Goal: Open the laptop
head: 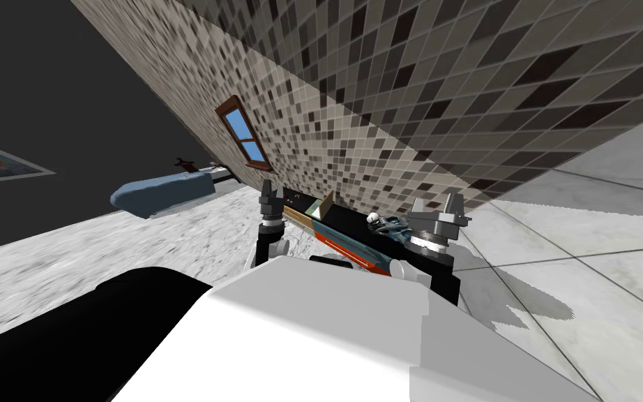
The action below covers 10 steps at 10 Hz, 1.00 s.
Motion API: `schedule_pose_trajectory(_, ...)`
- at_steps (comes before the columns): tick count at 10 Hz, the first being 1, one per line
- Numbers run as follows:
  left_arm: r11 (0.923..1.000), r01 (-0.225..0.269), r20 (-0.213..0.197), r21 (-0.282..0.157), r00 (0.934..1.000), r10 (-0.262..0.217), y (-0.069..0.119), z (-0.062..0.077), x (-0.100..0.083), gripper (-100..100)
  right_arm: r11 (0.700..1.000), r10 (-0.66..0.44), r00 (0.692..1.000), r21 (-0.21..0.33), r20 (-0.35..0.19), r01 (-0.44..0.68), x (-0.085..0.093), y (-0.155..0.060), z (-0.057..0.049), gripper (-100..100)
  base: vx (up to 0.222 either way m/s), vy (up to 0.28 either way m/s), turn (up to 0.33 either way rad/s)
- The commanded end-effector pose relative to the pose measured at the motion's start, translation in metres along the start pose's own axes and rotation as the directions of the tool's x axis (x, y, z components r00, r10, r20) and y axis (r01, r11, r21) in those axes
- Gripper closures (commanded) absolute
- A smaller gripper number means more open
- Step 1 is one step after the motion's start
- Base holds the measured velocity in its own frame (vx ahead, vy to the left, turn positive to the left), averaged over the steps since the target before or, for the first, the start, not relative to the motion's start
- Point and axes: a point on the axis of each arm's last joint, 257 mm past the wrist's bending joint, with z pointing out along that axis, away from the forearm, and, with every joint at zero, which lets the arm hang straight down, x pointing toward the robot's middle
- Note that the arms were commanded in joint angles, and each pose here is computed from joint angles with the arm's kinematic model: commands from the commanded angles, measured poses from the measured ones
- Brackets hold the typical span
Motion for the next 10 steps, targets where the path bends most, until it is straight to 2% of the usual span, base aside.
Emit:
schedule_pose_trajectory(1, 1.0, 0.0, 0.0, 0.0, 1.0, 0.0, 0.0, 0.0, 0.0, 0, 1.0, 0.0, 1.0, 0.0, 0.0, 0.0, 0.0, 0.0, 0.0, 0, 0.0, 0.0, 0.0)
schedule_pose_trajectory(9, 1.0, 0.0, 0.0, 0.0, 1.0, 0.0, -0.0002, 0.0001, 0.0, 0, 1.0, 0.0, 1.0, 0.0, 0.0, 0.0, 0.0, 0.0002, 0.0001, 0, 0.0, 0.0, 0.0)
schedule_pose_trajectory(10, 0.9998, -0.01, -0.039, -0.017, 0.9992, 0.01, 0.0066, -0.0012, 0.0059, -100, 1.0, 0.0, 1.0, 0.0, 0.0, 0.0, 0.0, 0.0002, 0.0001, 0, 0.016, 0.001, -0.069)
